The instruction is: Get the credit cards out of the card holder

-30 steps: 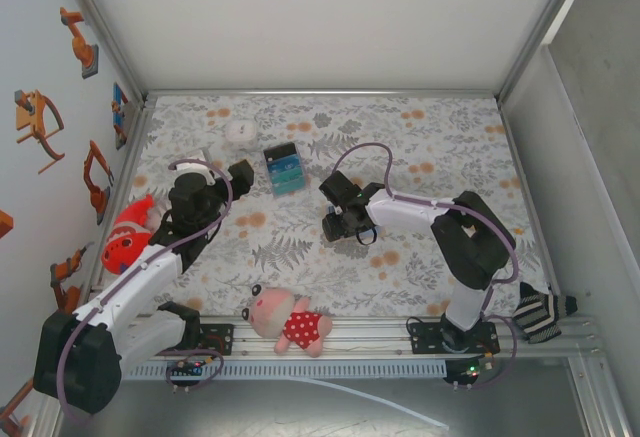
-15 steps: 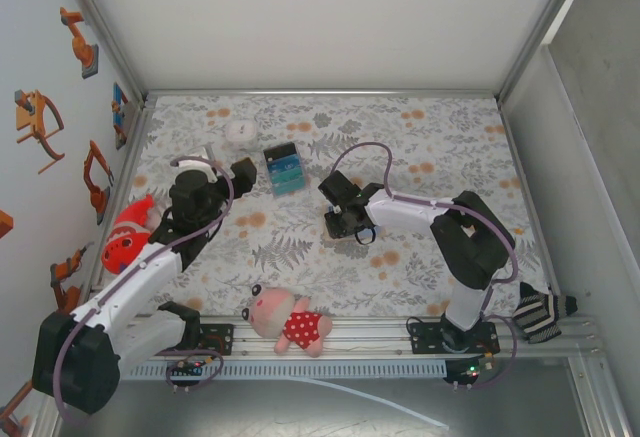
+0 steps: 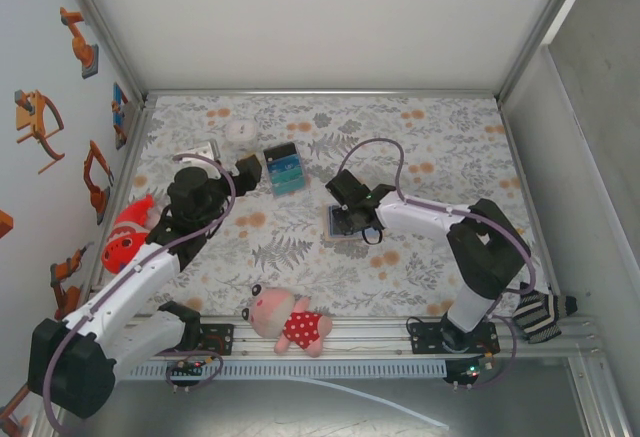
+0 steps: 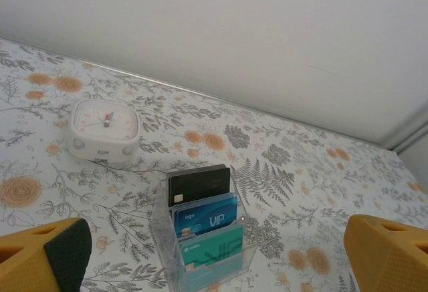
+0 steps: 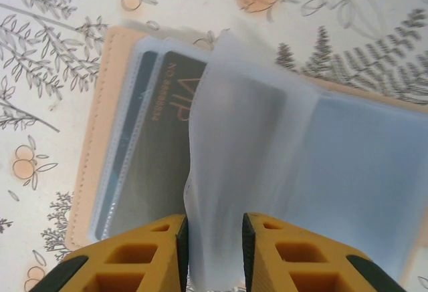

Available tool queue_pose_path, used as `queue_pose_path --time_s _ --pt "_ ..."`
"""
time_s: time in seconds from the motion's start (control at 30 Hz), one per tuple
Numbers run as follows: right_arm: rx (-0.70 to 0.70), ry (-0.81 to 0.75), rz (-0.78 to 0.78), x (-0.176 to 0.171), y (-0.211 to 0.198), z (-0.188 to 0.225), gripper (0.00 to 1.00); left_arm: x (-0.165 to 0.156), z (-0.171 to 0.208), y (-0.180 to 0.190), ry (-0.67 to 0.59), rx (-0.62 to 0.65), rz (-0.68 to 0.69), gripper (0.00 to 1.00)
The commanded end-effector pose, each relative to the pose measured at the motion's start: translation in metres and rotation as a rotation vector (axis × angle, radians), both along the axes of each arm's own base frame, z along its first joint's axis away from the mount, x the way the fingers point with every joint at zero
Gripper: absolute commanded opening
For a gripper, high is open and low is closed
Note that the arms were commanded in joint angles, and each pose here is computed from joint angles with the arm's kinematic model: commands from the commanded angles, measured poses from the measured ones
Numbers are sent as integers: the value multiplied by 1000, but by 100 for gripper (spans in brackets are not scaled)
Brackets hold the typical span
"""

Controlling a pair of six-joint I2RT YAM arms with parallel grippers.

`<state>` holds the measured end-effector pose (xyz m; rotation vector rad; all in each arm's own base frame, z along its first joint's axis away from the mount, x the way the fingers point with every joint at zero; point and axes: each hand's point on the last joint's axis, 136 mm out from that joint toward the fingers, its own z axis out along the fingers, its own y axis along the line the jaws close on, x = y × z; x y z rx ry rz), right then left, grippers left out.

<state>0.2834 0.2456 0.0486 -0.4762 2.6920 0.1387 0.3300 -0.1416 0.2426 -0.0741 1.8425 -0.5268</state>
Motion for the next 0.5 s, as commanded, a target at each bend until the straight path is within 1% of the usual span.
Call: queue_pose_path --time_s 0.0,0.1,0.2,0.47 --pt "-27 -31 -69 4 -20 5 28 -2 19 -12 -51 54 -43 97" --pt "-27 -37 -106 4 -31 6 28 -3 16 -23 -51 131 -55 97" --pt "-19 -41 -140 3 -40 7 30 -4 9 -37 -19 204 -83 97" --pt "7 -12 -229 -1 -66 -2 31 -7 -23 -80 36 329 -177 97"
